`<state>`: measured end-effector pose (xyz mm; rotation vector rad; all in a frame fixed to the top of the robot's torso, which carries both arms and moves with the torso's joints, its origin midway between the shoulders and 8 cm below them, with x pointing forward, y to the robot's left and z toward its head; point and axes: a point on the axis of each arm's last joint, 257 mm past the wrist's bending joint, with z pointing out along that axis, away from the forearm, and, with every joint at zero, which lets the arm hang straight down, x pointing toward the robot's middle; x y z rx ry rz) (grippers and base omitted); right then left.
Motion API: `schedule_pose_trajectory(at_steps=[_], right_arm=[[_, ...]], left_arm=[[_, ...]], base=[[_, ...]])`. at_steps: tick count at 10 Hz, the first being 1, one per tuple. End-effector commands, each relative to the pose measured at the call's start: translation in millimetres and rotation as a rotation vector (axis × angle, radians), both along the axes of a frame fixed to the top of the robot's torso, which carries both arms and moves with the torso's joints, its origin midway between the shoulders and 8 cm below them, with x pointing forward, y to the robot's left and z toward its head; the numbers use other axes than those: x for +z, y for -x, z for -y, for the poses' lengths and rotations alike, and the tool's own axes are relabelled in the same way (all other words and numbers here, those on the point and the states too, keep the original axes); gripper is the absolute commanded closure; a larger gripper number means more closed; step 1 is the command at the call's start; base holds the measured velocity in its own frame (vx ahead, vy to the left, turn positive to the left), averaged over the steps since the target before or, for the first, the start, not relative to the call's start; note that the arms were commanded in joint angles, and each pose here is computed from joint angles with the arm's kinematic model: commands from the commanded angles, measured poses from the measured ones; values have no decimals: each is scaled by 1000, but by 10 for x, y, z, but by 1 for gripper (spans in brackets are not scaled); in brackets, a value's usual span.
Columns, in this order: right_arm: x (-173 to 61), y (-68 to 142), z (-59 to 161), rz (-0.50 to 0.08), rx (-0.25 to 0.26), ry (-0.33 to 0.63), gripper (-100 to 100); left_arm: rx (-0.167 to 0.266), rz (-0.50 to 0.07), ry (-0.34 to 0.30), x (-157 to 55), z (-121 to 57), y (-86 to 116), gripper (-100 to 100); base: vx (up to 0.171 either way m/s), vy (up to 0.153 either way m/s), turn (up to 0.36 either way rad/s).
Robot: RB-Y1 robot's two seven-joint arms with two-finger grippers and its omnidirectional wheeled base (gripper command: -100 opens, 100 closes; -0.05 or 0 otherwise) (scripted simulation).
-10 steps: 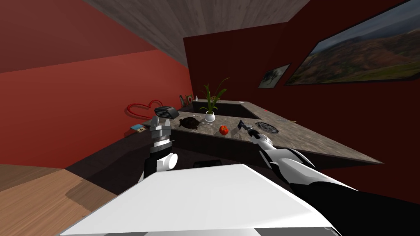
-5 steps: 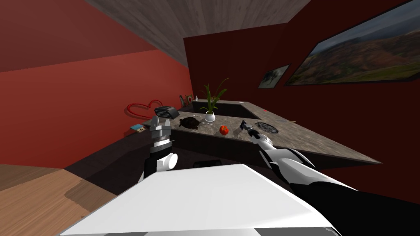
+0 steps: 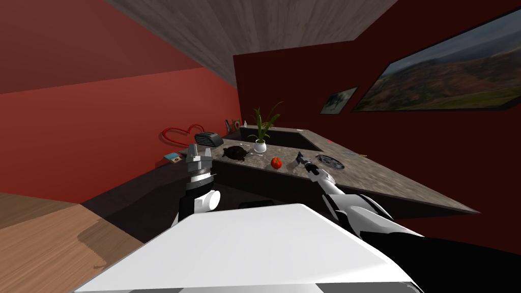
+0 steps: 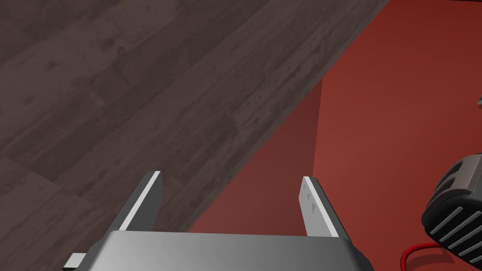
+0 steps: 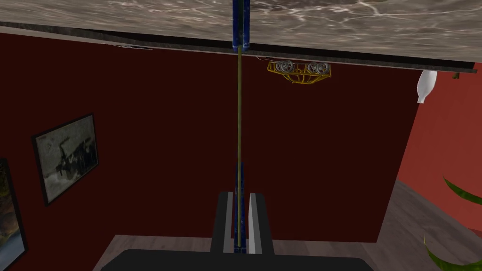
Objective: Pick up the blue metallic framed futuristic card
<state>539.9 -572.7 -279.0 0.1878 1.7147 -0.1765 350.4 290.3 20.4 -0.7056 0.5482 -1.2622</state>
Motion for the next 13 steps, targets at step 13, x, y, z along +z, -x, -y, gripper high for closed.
schedule_pose_trajectory(at_steps=[13], right_arm=[[-291, 359, -471, -35, -1, -21, 100]], left_arm=[[0, 0, 0, 0, 0, 0, 0]], base=[[1, -35, 46]])
